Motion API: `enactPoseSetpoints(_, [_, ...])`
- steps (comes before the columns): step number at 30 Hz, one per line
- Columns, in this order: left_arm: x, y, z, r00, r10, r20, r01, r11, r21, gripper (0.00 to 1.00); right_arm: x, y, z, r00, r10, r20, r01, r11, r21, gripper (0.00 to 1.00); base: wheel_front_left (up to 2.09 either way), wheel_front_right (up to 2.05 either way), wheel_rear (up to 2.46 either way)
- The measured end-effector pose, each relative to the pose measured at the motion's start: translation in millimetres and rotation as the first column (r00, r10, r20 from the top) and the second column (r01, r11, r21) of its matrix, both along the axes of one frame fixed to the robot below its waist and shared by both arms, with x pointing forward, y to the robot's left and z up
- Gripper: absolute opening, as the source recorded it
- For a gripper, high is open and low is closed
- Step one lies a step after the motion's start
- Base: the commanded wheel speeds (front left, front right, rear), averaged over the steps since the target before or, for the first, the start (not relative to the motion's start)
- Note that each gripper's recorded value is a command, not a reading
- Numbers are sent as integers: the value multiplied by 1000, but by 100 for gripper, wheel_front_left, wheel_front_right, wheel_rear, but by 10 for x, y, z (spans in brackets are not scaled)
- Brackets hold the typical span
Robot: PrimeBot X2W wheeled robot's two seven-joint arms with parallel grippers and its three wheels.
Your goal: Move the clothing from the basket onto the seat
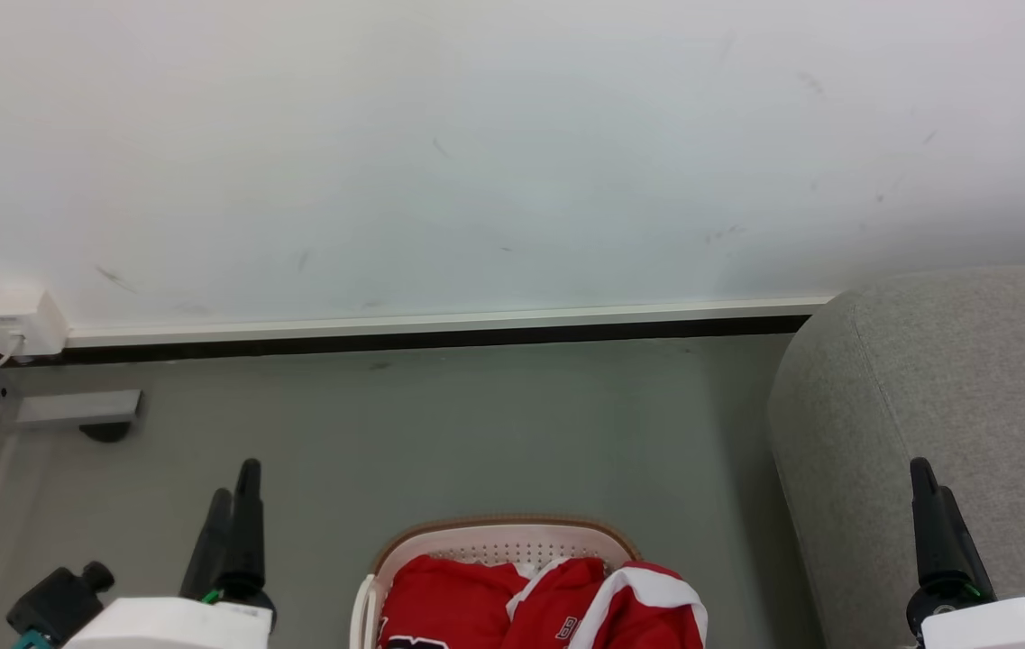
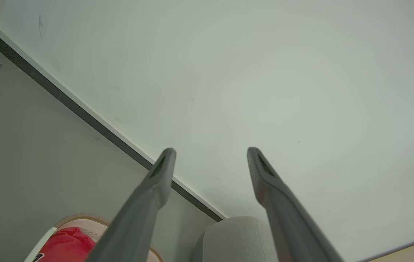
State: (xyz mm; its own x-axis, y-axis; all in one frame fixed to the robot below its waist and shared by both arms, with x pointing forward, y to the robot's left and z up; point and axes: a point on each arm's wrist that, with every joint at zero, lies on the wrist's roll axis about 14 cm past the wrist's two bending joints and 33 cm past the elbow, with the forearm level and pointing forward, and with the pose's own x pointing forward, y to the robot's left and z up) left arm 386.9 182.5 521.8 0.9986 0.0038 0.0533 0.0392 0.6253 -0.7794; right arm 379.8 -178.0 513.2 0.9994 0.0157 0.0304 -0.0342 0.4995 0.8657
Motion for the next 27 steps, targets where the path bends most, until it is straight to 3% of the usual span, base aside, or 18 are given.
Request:
enactPoseSetpoints(5, [-6, -63, -13, 1000, -12, -3, 12, 994, 105, 100, -6, 21, 13, 1000, 15, 9, -13, 991, -133, 100, 0, 0, 0])
enactPoseSetpoints(12, [-14, -84, -13, 1000, -4, -4, 4, 974, 226, 100, -14, 79, -1, 999, 47, 13, -40, 943, -329, 100, 0, 0, 0])
enactPoseSetpoints(27, [-35, -124, -11, 1000, 1, 13, -6, 914, 405, 100, -40, 115, -26, 998, 58, 26, -36, 849, -528, 100, 0, 0, 0])
